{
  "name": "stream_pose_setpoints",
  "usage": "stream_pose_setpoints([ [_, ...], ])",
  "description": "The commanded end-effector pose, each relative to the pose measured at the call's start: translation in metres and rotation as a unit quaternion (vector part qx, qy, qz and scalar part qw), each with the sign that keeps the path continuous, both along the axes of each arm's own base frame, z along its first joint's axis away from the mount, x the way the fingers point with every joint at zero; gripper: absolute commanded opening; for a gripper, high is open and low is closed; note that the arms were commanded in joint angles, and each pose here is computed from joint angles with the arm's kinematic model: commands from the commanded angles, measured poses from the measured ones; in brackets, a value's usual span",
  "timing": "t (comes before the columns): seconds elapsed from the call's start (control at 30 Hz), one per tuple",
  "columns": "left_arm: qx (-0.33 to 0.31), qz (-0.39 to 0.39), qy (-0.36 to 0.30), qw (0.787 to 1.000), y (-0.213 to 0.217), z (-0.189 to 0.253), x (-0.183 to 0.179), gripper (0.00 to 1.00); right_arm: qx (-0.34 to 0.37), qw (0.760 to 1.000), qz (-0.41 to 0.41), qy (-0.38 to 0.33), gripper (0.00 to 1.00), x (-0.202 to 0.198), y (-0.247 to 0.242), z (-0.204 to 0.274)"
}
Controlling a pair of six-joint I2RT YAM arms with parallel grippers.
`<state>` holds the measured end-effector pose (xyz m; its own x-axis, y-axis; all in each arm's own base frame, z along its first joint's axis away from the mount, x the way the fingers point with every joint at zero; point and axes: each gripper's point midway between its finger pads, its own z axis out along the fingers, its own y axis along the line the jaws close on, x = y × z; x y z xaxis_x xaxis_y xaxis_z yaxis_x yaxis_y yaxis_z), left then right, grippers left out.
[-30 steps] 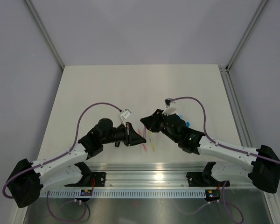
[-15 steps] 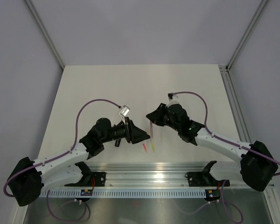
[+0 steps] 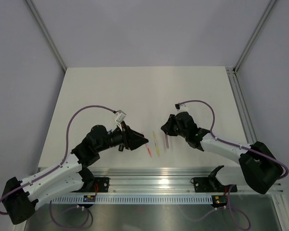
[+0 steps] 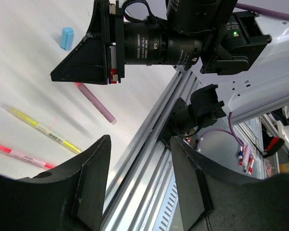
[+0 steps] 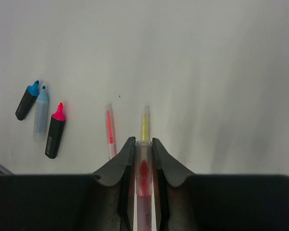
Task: Insert the pens into the pen caps
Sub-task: Place the pen at the center of the board.
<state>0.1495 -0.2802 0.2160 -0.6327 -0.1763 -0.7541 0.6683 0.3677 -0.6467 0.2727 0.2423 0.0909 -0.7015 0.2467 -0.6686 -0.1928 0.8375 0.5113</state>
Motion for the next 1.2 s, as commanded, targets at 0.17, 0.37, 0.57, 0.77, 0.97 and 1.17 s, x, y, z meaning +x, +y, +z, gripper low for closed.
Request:
stream_pose_setpoints([
  [0.17,0.012,0.030,-0.018,0.999,0.008,-0.008,0.008,0.56,-0.021,0.999,-0.016,-0.026,0.01,0.024,0.000,-0.022],
  [0.37,0.012,0.021,-0.005,1.000,0.004,-0.018,0.006,0.56,-0.033,0.998,-0.041,-0.022,0.04,0.036,-0.001,-0.046],
  [0.57,0.014,0.018,-0.008,1.000,0.005,-0.022,0.005,0.57,-0.032,0.998,-0.049,-0.019,0.16,0.039,-0.001,-0.057],
  [0.77,0.019,0.022,-0.008,1.000,0.007,-0.026,0.005,0.57,-0.053,0.996,-0.066,-0.020,0.35,0.040,-0.011,-0.062],
  [0.97,0.022,0.026,-0.006,0.999,0.007,-0.030,0.006,0.58,-0.060,0.996,-0.069,-0.016,0.42,0.040,-0.013,-0.067],
  [1.17,0.022,0.030,-0.007,0.999,0.008,-0.029,0.007,0.58,-0.057,0.995,-0.074,-0.019,0.44,0.039,-0.015,-0.054],
])
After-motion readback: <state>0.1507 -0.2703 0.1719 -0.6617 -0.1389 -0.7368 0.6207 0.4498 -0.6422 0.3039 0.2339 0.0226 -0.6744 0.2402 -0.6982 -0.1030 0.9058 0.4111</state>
